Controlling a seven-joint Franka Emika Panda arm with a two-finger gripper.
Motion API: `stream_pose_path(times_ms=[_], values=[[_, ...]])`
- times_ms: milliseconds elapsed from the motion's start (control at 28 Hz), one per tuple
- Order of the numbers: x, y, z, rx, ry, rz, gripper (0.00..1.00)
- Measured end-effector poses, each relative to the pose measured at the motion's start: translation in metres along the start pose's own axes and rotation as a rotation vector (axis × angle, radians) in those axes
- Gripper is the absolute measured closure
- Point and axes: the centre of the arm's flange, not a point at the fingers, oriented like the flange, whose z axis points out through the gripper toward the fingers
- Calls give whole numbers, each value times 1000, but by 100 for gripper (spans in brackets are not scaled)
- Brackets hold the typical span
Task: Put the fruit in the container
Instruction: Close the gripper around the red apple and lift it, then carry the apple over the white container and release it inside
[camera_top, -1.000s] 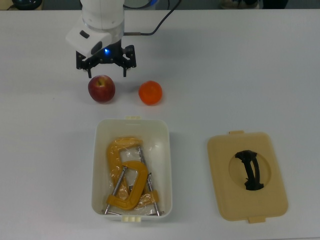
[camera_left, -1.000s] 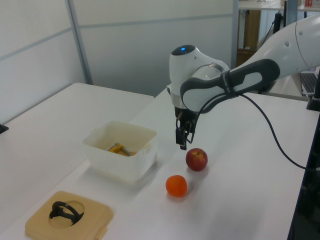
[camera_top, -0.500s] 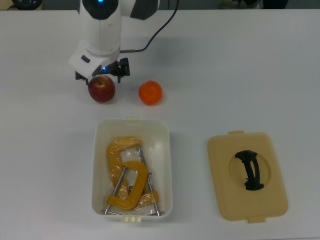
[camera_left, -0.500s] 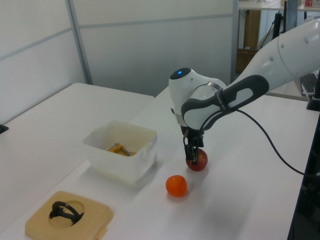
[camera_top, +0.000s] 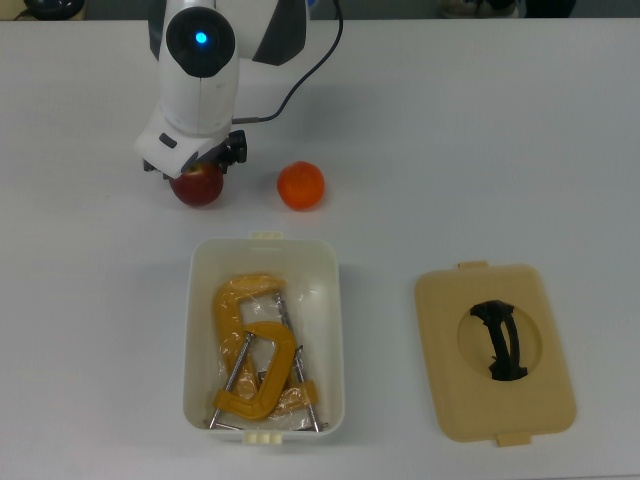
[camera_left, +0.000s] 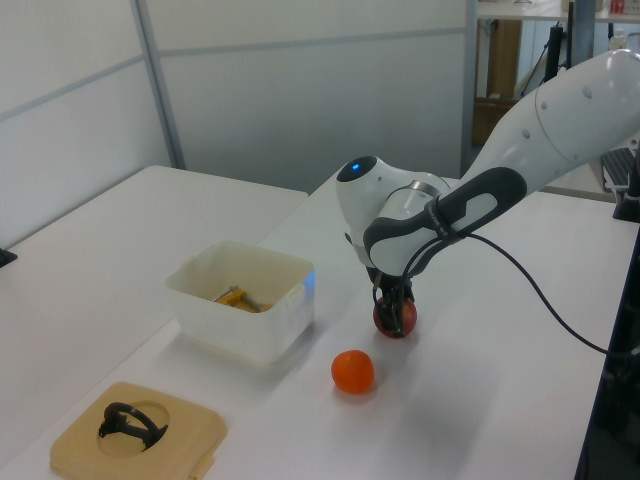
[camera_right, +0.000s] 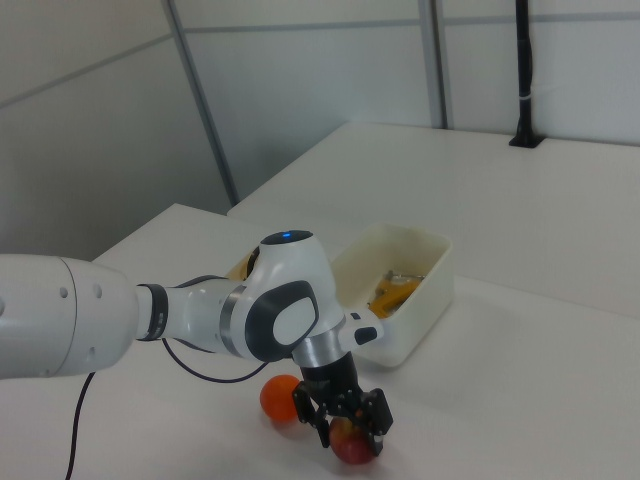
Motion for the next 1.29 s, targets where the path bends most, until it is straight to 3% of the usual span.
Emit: stream_pose_path(times_ms=[107,357,464,714,857,1071,1286], values=[[3,2,-6,-4,12,3,12],[17,13,-41,2,88,35,12],[25,20,-70,36,139,73,12],[41,34,-150,160,301,169,12],[51,36,-173,196,385,217,12],[83,14,-169,208,503,287,12],[111,-10,-133,220,511,312,12]])
